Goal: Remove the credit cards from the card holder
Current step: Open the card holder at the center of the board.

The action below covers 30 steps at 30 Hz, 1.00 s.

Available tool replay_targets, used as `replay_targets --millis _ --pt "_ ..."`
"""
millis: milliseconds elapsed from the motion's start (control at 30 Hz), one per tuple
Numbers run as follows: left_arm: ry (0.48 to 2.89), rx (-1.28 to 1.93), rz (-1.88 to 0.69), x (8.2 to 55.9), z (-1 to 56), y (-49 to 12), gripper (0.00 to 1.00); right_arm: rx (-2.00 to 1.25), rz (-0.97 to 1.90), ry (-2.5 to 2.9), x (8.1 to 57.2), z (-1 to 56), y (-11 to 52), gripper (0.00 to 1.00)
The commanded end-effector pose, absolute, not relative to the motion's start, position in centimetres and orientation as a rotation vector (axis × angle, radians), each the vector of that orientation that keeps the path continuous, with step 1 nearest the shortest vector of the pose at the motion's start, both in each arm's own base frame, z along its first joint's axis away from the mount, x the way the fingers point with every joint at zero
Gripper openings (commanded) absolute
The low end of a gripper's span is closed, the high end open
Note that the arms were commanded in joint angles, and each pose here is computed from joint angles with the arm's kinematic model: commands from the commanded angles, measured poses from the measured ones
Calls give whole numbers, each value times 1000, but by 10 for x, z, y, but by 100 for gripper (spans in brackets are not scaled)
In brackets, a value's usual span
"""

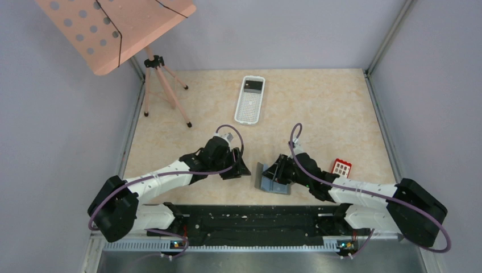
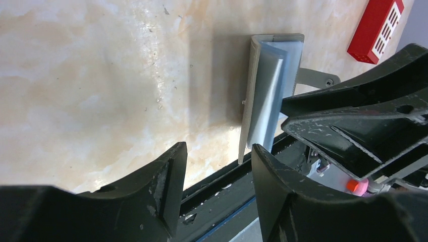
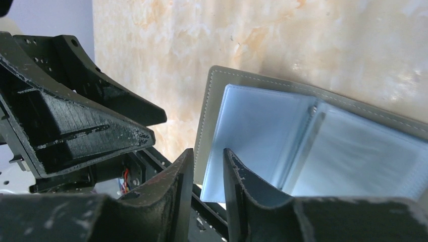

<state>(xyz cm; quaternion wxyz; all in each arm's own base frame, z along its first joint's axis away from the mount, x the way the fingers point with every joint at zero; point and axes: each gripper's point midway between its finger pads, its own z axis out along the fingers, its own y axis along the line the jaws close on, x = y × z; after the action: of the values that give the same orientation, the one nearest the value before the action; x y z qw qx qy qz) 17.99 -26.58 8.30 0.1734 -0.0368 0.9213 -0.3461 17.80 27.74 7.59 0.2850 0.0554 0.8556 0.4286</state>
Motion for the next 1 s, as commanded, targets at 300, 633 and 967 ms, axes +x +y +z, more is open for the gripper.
replay_targets --millis 300,633,967 --pt "2582 115 -1095 190 96 -296 57 191 998 2260 180 90 247 38" --pt "2602 117 -1132 184 85 -299 45 138 1124 2224 184 95 274 46" --pt "2588 -67 -994 203 80 -266 46 49 1195 2222 182 76 292 36"
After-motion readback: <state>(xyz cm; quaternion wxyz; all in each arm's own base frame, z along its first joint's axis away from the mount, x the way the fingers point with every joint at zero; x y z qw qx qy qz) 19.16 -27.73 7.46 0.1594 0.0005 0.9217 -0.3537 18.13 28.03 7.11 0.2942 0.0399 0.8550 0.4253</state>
